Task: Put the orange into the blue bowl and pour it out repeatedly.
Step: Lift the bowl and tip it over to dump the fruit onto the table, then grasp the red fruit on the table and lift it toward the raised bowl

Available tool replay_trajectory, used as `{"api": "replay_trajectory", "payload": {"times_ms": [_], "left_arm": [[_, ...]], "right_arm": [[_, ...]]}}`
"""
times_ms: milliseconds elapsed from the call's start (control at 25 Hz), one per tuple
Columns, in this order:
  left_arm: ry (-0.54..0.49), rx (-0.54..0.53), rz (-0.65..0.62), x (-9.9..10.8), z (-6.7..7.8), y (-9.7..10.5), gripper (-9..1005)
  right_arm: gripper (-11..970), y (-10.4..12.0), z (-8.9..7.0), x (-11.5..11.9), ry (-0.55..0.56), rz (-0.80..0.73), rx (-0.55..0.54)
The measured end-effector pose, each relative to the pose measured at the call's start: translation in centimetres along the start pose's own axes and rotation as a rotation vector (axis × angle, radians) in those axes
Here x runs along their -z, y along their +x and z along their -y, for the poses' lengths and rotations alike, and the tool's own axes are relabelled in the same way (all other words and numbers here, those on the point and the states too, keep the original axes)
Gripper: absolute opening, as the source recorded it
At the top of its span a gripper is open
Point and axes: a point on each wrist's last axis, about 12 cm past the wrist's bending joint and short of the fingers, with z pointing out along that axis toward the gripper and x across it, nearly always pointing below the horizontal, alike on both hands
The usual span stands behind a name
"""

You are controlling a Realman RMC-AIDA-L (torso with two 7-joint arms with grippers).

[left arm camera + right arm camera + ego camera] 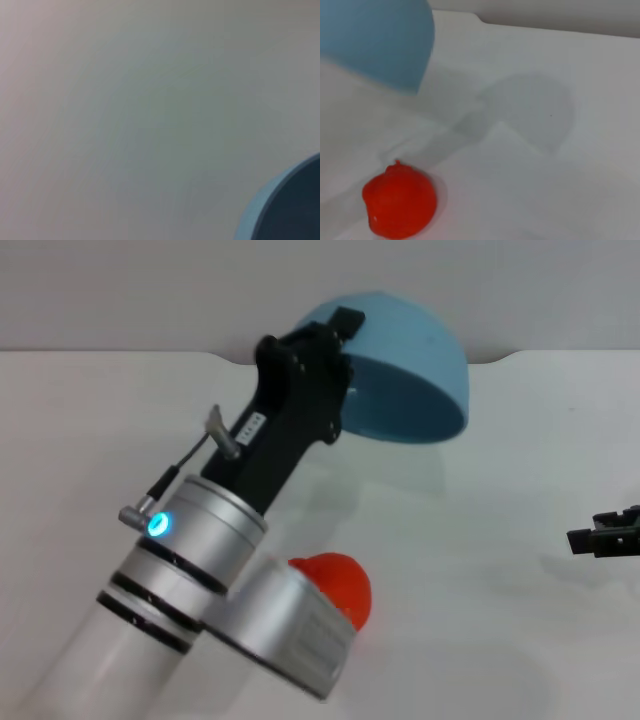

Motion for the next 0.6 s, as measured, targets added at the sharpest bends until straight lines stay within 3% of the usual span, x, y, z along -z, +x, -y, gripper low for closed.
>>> {"api": "replay_trajectory", "payload": {"times_ms": [40, 80, 280, 440, 480, 520, 600], "left_arm": [[-0.020, 0.088, -0.038, -0.5, -0.8, 0.0, -1], [-0.020, 0.088, -0.038, -0.5, -0.8, 0.0, -1], [0.059, 0.514, -0.207, -3.1, -4.8, 1.4, -1], [0.272, 0.818, -0.209, -3.8, -7.7, 4.3, -1], [0.353, 0.950, -0.213, -3.8, -9.0, 5.8, -1], [0.353, 0.950, -0.213, -3.8, -9.0, 5.8, -1], [0.474, 1.131, -0.267, -3.8, -10.3, 8.0, -1]], "right_arm": [[505, -0.1, 0.0, -0.1, -0.002, -0.001, 0.003], [505, -0.1, -0.1, -0.2, -0.006, -0.003, 0.006], [506, -0.6, -0.7, -0.9, -0.023, -0.023, 0.036], [506, -1.3, -1.3, -1.6, -0.040, -0.036, 0.079], [507, -1.8, -1.6, -2.1, -0.048, -0.040, 0.101], [507, -1.8, -1.6, -2.1, -0.048, -0.040, 0.101], [507, -2.4, -2.0, -2.8, -0.058, -0.044, 0.127]]}}
